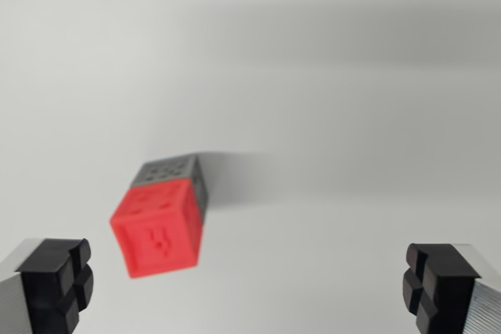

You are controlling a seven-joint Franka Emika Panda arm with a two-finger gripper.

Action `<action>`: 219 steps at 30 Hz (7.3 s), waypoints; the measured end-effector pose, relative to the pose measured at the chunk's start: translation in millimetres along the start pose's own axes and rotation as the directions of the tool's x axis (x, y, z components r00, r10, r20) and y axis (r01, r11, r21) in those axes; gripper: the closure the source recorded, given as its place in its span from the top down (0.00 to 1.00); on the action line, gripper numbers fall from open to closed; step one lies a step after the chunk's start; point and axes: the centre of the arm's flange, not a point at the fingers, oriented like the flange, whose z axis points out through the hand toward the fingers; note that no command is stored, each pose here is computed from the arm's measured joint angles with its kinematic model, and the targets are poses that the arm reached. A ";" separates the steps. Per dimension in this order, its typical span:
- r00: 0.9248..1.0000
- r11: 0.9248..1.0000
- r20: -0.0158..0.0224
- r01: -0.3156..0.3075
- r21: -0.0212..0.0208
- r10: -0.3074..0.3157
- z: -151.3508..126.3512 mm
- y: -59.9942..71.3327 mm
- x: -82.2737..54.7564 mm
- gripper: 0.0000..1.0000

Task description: Destack cube

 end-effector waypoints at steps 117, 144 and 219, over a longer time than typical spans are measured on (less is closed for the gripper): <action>0.979 0.978 -0.009 0.201 0.052 -0.201 211.5 22.7 -117.7 0.00; 0.979 0.978 -0.014 0.202 0.053 -0.201 173.5 24.1 -116.9 0.00; 0.994 0.993 -0.004 0.110 0.052 -0.110 101.5 -38.5 -141.1 0.00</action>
